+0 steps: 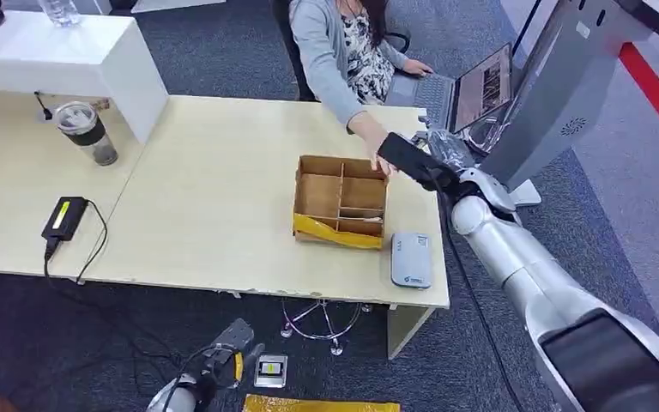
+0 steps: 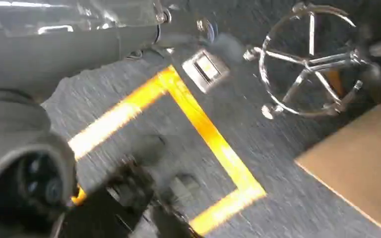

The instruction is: Pass the card to the sensor for recognition and then transmit it.

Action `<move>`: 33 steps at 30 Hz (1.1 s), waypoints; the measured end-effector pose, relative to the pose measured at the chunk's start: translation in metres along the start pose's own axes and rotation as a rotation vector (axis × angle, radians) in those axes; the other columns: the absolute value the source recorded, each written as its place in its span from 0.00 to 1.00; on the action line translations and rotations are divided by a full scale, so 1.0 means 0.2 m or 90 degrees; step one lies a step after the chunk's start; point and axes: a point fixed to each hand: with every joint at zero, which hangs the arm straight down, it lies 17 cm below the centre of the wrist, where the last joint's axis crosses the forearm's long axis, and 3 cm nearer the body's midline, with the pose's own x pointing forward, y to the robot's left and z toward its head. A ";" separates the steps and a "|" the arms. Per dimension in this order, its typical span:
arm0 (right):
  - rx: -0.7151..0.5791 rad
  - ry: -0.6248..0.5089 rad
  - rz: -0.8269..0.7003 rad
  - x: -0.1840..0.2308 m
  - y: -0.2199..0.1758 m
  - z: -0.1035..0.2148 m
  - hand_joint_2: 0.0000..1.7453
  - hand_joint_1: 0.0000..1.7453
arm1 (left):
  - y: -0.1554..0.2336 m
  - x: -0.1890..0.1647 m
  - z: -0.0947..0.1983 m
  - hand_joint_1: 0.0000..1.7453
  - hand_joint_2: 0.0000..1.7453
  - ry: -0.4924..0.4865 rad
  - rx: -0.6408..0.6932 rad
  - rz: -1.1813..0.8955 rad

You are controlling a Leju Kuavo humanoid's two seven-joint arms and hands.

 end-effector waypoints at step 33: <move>-0.025 -0.014 -0.014 0.02 -0.01 0.00 0.00 0.00 | -0.05 0.25 -0.02 0.00 0.00 -0.050 -0.046 0.060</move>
